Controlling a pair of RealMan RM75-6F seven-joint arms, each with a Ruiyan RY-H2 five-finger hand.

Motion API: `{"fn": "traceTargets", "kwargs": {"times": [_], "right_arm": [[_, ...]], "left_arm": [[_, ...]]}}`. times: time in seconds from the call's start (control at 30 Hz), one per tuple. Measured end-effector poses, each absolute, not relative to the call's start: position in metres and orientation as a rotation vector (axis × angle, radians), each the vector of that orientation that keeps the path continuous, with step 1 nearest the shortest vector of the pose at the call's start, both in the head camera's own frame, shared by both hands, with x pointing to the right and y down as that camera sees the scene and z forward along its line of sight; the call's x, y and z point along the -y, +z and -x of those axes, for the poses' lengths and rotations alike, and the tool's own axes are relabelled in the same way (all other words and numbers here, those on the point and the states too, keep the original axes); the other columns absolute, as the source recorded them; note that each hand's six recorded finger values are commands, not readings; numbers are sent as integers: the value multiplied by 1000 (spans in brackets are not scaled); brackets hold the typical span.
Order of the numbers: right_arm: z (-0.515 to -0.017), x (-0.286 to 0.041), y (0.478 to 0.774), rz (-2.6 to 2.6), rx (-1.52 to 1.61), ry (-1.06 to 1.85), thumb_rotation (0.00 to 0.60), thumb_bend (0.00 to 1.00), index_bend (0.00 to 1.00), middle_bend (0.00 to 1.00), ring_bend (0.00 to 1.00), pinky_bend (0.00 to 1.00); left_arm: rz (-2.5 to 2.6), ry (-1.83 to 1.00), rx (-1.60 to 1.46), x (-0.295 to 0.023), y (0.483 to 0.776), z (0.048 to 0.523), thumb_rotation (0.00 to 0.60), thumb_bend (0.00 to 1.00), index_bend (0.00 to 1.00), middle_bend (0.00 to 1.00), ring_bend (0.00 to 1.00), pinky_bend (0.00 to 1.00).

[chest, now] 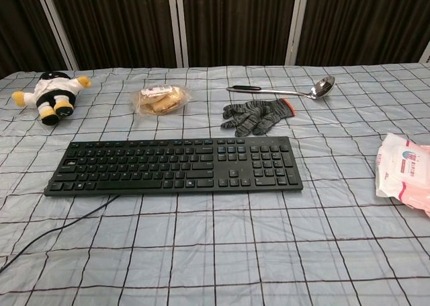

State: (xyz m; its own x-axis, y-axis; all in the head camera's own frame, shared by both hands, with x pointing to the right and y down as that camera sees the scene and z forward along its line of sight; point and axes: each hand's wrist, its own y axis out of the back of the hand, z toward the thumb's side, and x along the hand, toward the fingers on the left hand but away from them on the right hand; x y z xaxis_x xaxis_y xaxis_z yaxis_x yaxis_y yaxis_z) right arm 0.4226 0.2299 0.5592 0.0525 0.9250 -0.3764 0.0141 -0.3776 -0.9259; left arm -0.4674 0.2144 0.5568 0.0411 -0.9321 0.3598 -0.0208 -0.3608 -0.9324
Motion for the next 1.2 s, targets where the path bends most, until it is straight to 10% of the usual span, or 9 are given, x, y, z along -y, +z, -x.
{"fn": "traceTargets", "kwargs": {"times": [0.3, 0.43, 0.63, 0.73, 1.2], "right_arm": [[-425, -232, 557, 1529, 984, 1443, 600, 50, 4, 0, 0, 0], [-424, -232, 557, 1533, 983, 1448, 600, 57, 6, 0, 0, 0], [-422, -232, 558, 1536, 974, 1447, 600, 62, 7, 0, 0, 0], [-422, -232, 558, 1540, 975, 1445, 600, 63, 8, 0, 0, 0], [-425, -232, 560, 1556, 977, 1464, 600, 63, 12, 0, 0, 0]], "left_arm": [[1516, -1432, -991, -216, 556, 465, 600, 144, 0, 0, 0, 0], [1514, -1439, -973, -216, 557, 463, 600, 294, 0, 14, 21, 82], [1487, -1440, -919, -209, 557, 450, 600, 540, 0, 604, 533, 432], [1515, -1433, -879, -202, 561, 432, 600, 661, 0, 741, 651, 487], [1713, -1624, -605, -165, 604, 358, 600, 902, 0, 818, 720, 534]]}}
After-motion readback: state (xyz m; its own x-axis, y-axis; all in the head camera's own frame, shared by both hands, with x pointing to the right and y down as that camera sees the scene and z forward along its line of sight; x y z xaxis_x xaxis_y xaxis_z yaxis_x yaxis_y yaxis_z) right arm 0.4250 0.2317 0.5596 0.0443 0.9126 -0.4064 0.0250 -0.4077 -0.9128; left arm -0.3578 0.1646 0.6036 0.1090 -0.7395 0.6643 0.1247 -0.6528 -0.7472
